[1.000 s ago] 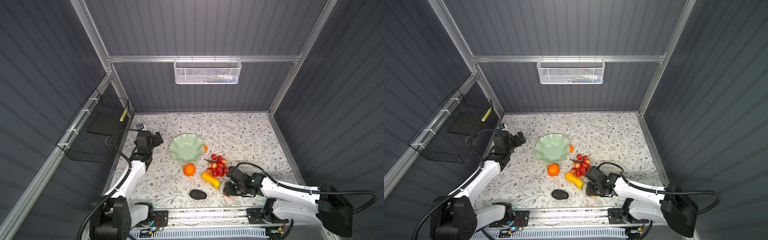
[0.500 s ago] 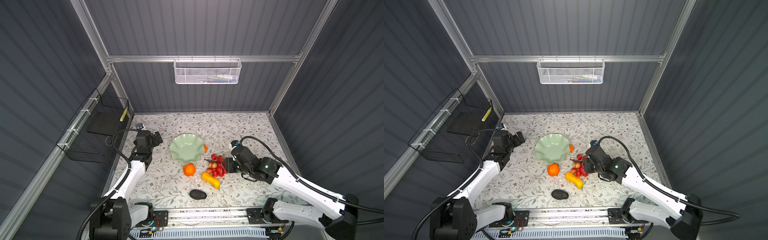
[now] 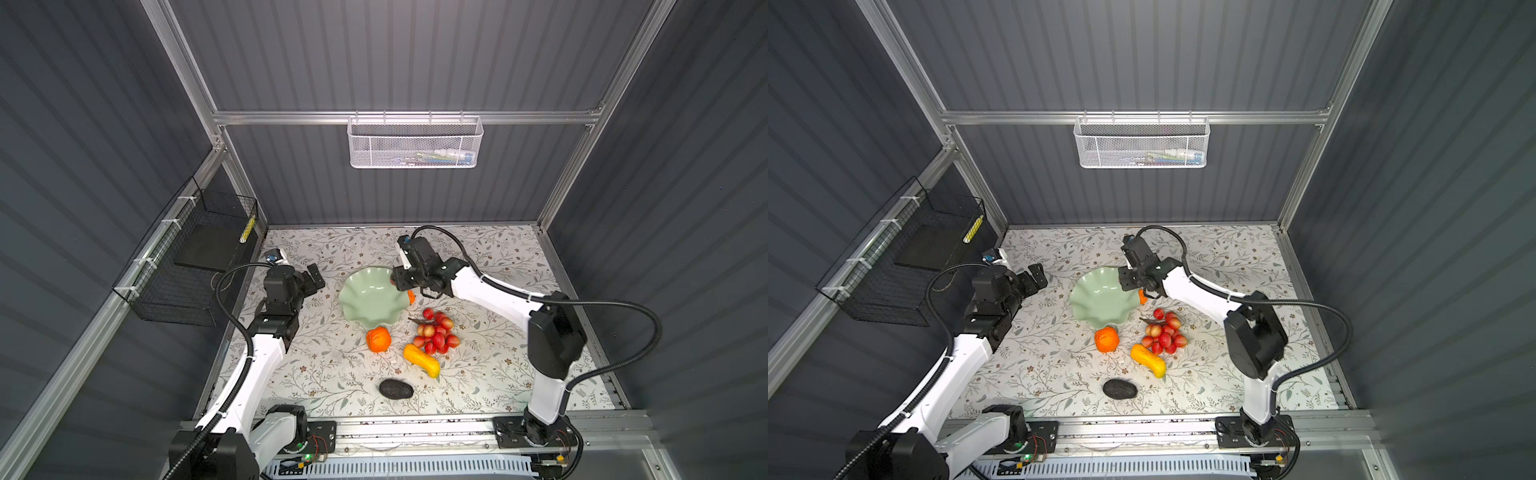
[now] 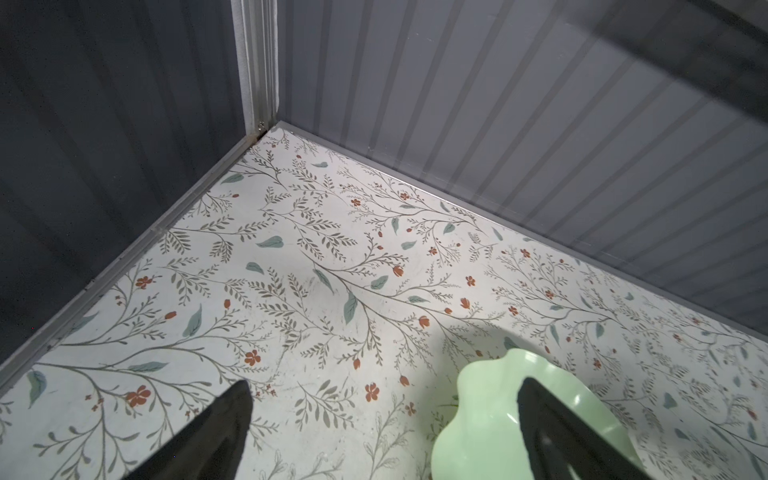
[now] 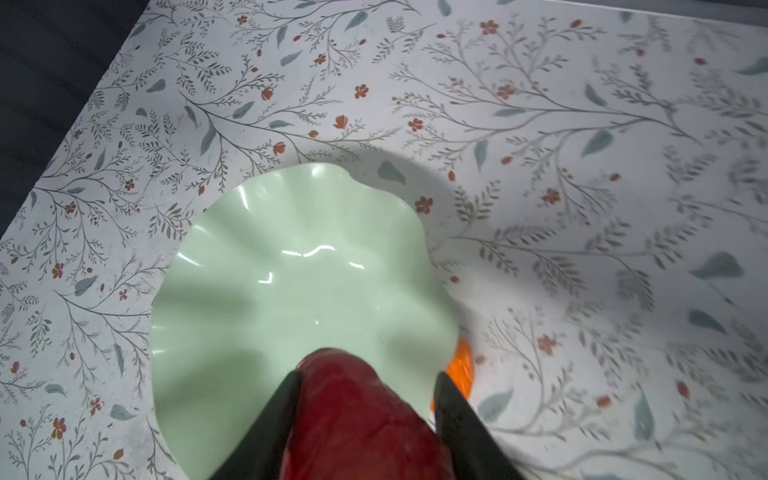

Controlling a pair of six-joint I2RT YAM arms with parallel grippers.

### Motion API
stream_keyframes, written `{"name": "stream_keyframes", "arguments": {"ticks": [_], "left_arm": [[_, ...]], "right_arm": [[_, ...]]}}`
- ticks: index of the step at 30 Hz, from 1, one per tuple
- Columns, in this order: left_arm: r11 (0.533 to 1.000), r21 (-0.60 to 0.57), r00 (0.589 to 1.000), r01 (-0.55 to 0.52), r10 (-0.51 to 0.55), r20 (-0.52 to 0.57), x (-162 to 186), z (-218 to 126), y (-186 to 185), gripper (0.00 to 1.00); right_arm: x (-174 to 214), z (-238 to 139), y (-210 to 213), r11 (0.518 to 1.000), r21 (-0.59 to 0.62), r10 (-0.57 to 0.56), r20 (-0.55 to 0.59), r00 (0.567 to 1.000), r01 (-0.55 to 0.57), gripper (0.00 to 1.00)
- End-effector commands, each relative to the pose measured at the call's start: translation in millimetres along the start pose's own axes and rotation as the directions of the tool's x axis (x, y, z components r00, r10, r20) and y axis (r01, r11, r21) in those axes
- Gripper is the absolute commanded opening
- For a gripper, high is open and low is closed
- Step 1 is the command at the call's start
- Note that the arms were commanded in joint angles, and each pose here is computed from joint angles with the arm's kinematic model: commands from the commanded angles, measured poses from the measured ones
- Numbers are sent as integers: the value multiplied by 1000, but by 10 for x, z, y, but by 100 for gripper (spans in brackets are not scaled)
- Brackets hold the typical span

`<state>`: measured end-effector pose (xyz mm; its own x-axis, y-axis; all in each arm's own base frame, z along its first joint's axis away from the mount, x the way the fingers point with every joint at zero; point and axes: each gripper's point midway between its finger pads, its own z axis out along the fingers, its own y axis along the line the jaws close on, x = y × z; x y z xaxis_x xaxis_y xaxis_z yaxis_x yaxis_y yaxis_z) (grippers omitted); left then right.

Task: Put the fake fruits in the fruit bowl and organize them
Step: 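Lift the peach with the right gripper and release it into the green bowl, then grasp the large orange fruit with the left gripper while the right gripper withdraws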

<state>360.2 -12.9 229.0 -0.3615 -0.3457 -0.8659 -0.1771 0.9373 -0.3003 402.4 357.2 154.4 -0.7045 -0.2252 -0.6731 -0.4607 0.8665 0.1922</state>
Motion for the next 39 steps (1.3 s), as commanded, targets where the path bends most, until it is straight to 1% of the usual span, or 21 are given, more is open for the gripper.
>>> {"name": "stream_keyframes", "arguments": {"ticks": [1,3,6,10,16,20,21,26,28,31,33,35,37,39], "left_arm": [[998,30,996,47,-44,-77,239,-42,7,100],[997,47,994,69,-65,-84,284,-52,-10,100],[993,73,991,93,-85,-101,336,-63,-48,100],[988,113,988,102,-87,-129,387,-77,-119,100],[982,157,983,109,-83,-161,448,-104,-190,100],[977,181,980,113,-79,-183,501,-124,-228,100],[975,192,979,110,-73,-192,518,-125,-246,100],[963,238,966,124,-63,-249,635,-129,-329,100],[954,268,959,134,-57,-277,697,-140,-379,100],[937,312,944,154,-46,-327,806,-170,-460,98],[926,337,928,171,-37,-371,910,-198,-510,97],[925,339,912,174,-21,-409,1026,-220,-538,95],[920,361,893,155,26,-450,1168,-293,-646,94],[922,373,873,101,97,-477,1345,-394,-770,93]], "right_arm": [[0,284,128,997,-48,-55,-32,998,54,38],[46,478,164,997,-58,-56,-56,997,53,38],[150,669,213,996,-61,-65,-87,994,60,39],[284,846,265,996,-55,-80,-114,990,74,40],[425,997,247,998,-47,-55,-142,988,49,52],[372,956,290,997,-65,-46,-131,990,38,60],[315,908,313,997,-72,-43,-117,992,34,64],[48,666,380,995,-95,-35,-34,999,31,76],[-82,524,385,995,-98,-28,8,1000,29,80],[-334,203,324,994,-110,2,108,994,10,86],[-544,-90,253,991,-130,30,214,976,-2,92],[-646,-311,130,987,-160,78,293,953,-31,98],[-705,-502,-74,978,-186,156,349,924,-95,99],[-718,-635,-297,965,-206,231,384,894,-161,99]]}}
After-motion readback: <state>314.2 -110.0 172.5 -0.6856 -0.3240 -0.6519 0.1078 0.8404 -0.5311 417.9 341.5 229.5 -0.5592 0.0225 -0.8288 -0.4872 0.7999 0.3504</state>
